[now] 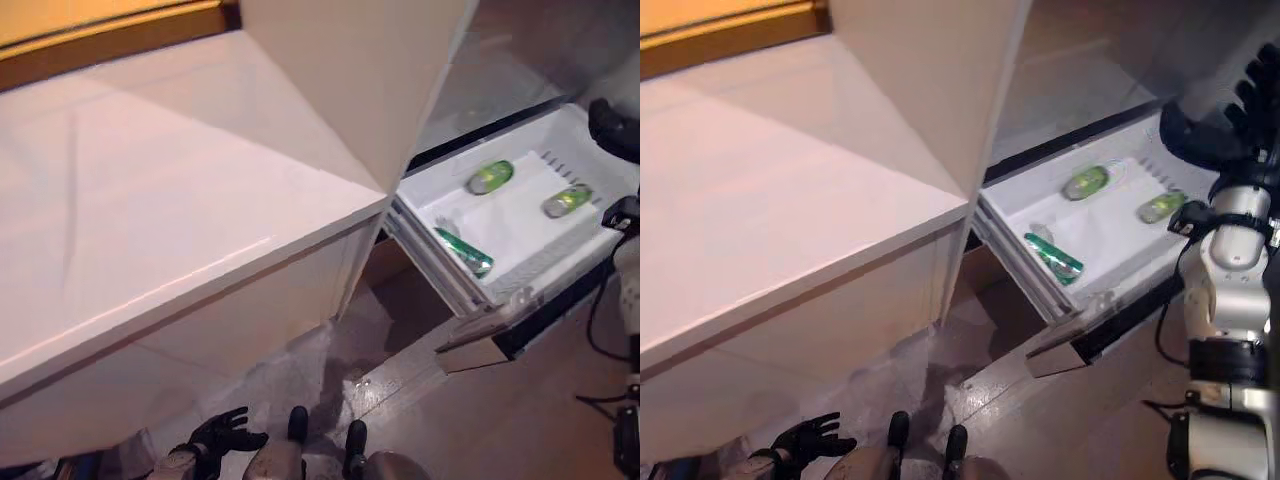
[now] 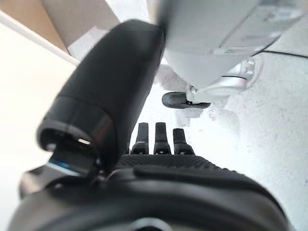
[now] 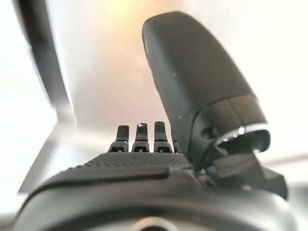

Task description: Put drinks into fridge and close the fridge

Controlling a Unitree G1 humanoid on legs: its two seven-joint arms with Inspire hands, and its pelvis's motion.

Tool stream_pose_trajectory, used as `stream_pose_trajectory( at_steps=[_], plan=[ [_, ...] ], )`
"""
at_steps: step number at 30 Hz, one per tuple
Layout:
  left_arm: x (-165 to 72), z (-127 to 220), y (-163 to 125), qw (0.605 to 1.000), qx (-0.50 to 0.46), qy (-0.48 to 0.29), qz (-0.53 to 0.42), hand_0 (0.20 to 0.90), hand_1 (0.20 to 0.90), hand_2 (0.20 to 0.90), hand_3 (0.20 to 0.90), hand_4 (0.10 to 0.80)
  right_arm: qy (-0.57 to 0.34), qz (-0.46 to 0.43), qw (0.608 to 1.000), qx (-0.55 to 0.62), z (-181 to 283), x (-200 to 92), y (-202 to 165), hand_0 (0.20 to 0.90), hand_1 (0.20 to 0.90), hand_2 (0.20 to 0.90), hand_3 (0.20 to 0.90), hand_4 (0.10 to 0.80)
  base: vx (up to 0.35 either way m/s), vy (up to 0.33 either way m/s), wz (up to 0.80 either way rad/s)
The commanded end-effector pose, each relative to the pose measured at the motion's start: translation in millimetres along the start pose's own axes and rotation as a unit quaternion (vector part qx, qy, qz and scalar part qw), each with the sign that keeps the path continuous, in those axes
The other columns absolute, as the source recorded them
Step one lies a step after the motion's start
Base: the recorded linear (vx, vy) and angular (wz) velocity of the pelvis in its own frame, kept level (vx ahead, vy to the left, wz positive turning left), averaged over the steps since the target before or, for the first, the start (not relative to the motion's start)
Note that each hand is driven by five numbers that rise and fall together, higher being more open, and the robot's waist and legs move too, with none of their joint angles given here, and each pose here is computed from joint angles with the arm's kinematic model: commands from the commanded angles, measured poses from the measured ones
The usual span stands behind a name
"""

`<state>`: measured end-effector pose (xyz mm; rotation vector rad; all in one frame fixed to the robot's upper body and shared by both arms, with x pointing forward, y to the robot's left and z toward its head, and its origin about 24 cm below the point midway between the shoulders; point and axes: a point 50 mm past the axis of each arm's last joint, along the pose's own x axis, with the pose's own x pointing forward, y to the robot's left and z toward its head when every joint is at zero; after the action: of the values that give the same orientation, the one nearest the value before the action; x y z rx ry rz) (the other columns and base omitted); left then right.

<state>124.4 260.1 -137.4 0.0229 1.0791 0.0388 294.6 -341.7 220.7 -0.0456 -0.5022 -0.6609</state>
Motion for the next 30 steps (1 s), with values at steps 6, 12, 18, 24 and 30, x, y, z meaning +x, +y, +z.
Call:
stream_pose_trajectory(
  at_steps=[6,12,18,24,30],
  plan=[
    [5.2,-13.1,-27.3,0.999,0.018,0.019,-0.031,0.9,0.9,0.9,0.9,0.8,0.022,-0.105,0.993,0.054,-33.1,-28.0,-34.9,0.9,0.9,0.9,0.9,0.8,0.02,-0.033,-0.26],
    [9.8,5.1,-38.5,0.998,0.023,-0.005,-0.051,0.9,0.9,0.9,0.9,0.8,0.046,-0.204,0.97,0.123,-49.8,-32.5,-51.7,0.9,0.9,0.9,0.9,0.8,-0.012,-0.023,-0.02],
    [9.5,3.5,-39.8,0.999,0.016,-0.006,-0.042,0.9,0.9,0.9,0.9,0.8,0.098,-0.185,0.966,0.154,-66.4,-31.2,-41.5,0.9,0.9,0.9,0.9,0.8,-0.023,0.026,0.06],
    [8.5,16.1,-28.2,0.999,-0.013,-0.029,-0.017,0.9,0.9,0.9,0.9,0.8,0.094,-0.003,0.979,0.179,-59.7,-22.8,-4.0,0.9,0.9,0.9,0.9,0.8,-0.117,0.071,0.03],
    [6.7,24.0,-23.0,0.998,-0.034,-0.055,-0.01,0.9,0.9,0.9,0.9,0.8,0.037,0.122,0.977,0.171,-31.1,-9.5,26.3,0.9,0.9,0.9,0.9,0.8,-0.111,0.058,0.07]
  ],
)
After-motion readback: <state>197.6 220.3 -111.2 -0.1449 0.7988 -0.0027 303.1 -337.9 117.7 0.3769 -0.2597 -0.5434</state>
